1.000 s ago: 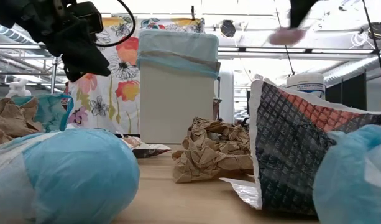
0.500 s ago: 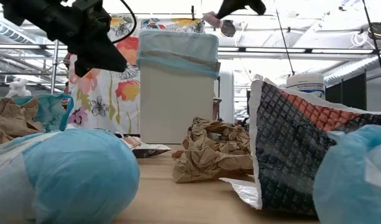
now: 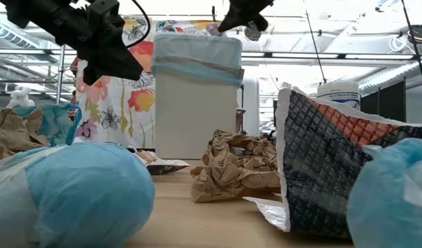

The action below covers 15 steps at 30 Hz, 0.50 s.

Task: Place trash/remove bag and relplace
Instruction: Put the pink plastic into the white trash bin

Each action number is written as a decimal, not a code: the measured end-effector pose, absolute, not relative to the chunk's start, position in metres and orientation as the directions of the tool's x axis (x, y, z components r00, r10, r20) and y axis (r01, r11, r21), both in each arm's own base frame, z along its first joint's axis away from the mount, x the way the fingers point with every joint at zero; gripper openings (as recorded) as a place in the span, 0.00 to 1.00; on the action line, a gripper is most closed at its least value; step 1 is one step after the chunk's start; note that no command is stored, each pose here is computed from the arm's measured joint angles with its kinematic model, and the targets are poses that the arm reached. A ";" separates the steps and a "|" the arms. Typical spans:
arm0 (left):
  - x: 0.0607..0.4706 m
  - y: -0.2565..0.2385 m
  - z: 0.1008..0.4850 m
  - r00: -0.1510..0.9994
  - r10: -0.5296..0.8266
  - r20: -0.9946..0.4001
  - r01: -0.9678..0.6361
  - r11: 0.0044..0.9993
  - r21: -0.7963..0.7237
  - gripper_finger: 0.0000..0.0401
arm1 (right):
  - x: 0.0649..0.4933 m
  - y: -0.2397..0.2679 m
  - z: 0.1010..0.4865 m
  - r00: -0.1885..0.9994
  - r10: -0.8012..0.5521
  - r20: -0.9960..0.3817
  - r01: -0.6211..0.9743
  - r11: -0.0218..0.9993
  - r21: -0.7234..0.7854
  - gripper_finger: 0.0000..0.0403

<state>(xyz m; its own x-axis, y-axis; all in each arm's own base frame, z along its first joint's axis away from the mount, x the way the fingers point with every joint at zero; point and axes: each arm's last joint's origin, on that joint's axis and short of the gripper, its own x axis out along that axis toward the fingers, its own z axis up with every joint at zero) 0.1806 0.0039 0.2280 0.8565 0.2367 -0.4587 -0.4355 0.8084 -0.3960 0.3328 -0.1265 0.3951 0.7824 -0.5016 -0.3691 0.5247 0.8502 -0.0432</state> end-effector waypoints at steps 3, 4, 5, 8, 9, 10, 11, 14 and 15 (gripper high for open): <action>0.181 0.004 0.228 0.856 0.237 -0.459 -0.436 0.808 -0.396 0.27 | 0.336 -0.123 0.393 0.786 -0.491 -0.376 0.507 0.860 -0.061 0.10; 0.181 0.004 0.228 0.855 0.240 -0.459 -0.438 0.808 -0.394 0.27 | 0.336 -0.122 0.393 0.787 -0.488 -0.377 0.504 0.861 -0.062 0.12; 0.181 0.004 0.228 0.854 0.245 -0.458 -0.442 0.807 -0.392 0.27 | 0.336 -0.121 0.393 0.790 -0.485 -0.375 0.501 0.863 -0.062 0.15; 0.181 0.004 0.228 0.854 0.247 -0.458 -0.444 0.806 -0.391 0.27 | 0.336 -0.118 0.393 0.790 -0.479 -0.381 0.495 0.867 -0.063 0.23; 0.181 0.004 0.228 0.854 0.247 -0.458 -0.444 0.806 -0.391 0.27 | 0.335 -0.117 0.394 0.790 -0.477 -0.385 0.493 0.868 -0.064 0.26; 0.181 0.004 0.228 0.854 0.247 -0.458 -0.443 0.806 -0.392 0.27 | 0.334 -0.116 0.394 0.787 -0.475 -0.394 0.491 0.868 -0.067 0.28; 0.181 0.004 0.228 0.854 0.247 -0.458 -0.443 0.806 -0.391 0.27 | 0.331 -0.115 0.395 0.785 -0.474 -0.399 0.490 0.869 -0.070 0.30; 0.181 0.004 0.228 0.854 0.247 -0.457 -0.443 0.806 -0.392 0.27 | 0.316 -0.111 0.406 0.782 -0.478 -0.400 0.493 0.867 -0.073 0.34; 0.181 0.004 0.228 0.855 0.246 -0.457 -0.443 0.804 -0.396 0.27 | 0.310 -0.109 0.409 0.779 -0.478 -0.406 0.493 0.867 -0.074 0.35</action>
